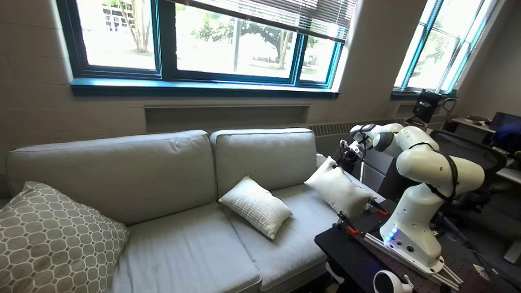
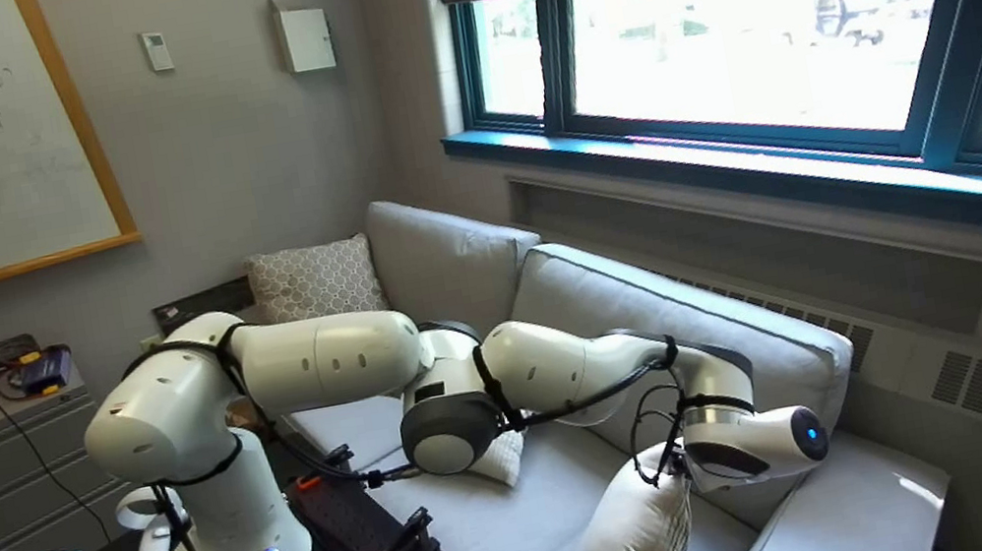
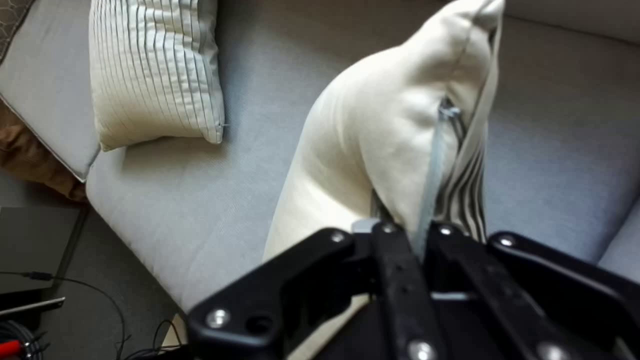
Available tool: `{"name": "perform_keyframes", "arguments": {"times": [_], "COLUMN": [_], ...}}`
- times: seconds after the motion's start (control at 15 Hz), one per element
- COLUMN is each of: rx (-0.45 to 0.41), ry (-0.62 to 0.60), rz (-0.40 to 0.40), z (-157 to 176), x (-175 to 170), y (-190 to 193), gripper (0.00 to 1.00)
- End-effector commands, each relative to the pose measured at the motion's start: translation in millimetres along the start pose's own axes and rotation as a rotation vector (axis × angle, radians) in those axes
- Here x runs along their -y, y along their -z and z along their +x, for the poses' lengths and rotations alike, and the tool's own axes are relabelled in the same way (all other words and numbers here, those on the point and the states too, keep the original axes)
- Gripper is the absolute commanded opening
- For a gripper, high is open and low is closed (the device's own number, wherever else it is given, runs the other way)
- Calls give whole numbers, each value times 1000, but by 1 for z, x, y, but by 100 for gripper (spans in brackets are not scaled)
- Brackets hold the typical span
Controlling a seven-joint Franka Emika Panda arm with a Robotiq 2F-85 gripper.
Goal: Arrange the cushions on the couch
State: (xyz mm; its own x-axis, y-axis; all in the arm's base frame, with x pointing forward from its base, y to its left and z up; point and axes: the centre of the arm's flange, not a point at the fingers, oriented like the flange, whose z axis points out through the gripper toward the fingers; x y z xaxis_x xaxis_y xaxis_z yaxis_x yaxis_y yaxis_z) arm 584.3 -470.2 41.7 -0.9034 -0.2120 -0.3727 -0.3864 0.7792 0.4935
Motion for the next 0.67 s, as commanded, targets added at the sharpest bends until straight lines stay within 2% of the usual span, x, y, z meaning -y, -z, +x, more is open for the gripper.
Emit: {"name": "perform_keyframes", "arguments": {"times": [0.0, 0.13, 0.33, 0.6], "rx": [16, 34, 42, 20], "ry": [-2, -25, -42, -40], "rz": [-5, 2, 12, 33], "z": [15, 30, 35, 13], "x": [72, 85, 90, 84], "y": [38, 50, 54, 47], "gripper": [4, 4, 4, 4]}}
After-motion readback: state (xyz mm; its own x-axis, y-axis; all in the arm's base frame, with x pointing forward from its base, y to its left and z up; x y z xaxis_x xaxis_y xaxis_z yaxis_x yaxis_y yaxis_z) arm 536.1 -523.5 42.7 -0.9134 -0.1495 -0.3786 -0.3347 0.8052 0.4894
